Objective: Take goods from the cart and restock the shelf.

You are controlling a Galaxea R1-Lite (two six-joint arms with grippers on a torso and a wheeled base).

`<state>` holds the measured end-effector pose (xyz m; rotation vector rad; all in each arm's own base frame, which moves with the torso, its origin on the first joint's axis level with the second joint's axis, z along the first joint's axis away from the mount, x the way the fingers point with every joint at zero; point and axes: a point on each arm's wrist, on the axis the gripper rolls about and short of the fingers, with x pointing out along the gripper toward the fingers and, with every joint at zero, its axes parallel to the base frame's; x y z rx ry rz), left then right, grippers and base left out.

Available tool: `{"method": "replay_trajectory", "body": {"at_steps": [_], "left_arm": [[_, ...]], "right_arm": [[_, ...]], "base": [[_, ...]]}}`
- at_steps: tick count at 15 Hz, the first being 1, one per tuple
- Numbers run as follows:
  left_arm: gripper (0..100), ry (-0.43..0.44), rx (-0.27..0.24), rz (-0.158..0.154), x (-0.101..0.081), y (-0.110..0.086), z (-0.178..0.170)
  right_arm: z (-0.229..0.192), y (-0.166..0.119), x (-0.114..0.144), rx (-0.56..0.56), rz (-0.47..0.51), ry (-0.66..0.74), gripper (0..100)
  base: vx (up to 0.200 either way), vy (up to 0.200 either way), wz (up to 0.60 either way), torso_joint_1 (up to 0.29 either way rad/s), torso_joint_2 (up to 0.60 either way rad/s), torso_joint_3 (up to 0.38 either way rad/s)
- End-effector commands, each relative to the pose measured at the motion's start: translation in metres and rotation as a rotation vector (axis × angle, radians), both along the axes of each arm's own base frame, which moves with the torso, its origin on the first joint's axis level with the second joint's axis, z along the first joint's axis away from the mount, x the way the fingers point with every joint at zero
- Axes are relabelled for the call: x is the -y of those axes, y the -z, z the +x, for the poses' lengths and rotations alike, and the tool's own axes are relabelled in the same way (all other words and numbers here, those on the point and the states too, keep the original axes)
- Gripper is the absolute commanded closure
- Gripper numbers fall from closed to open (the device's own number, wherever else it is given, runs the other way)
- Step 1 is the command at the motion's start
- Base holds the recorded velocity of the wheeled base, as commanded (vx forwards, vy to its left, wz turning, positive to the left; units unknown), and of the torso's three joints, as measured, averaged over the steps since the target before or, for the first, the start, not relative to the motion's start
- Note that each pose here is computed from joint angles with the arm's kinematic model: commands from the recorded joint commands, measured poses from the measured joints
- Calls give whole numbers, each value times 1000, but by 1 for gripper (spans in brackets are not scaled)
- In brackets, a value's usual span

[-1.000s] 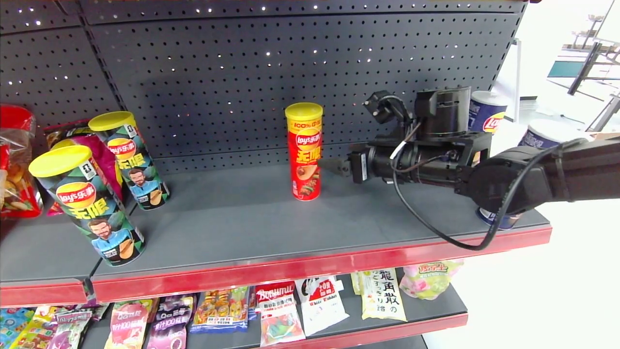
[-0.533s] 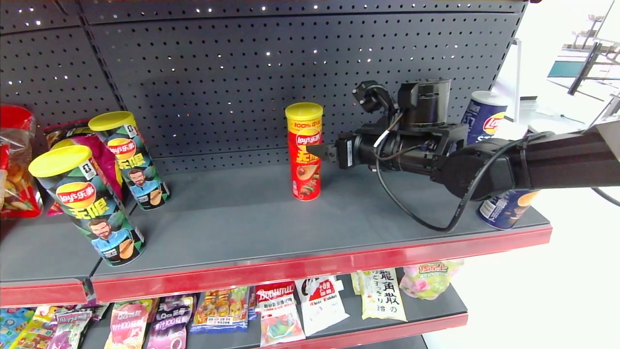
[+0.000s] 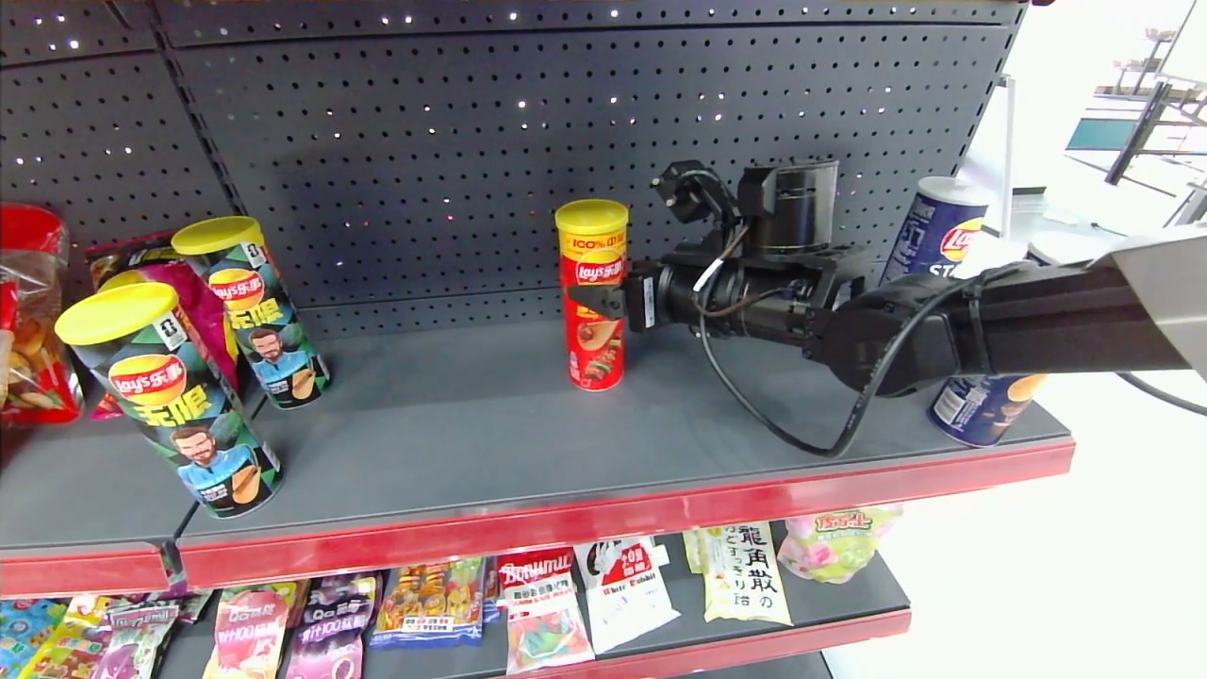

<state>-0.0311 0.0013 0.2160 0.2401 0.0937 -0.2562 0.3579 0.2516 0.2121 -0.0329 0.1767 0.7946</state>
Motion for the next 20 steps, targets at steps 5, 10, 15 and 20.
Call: {"method": "replay_trajectory", "body": {"at_steps": [5,10,15,20], "left_arm": [[100,-2,-1,0,0,0,0],[100,0,-1,0,0,0,0],[100,0,-13,1,0,0,2],[100,0,-9,1,0,1,1]], "right_arm": [[10,12,-17,2,-5,14,0],[19,15,-25,11,5,37,0],[22,19,-28,7,3,37,0],[27,17,-34,20,20,35,100]], "base": [[0,0,0,0,0,0],[0,0,0,0,0,0],[0,0,0,0,0,0],[0,0,0,0,0,0]]}}
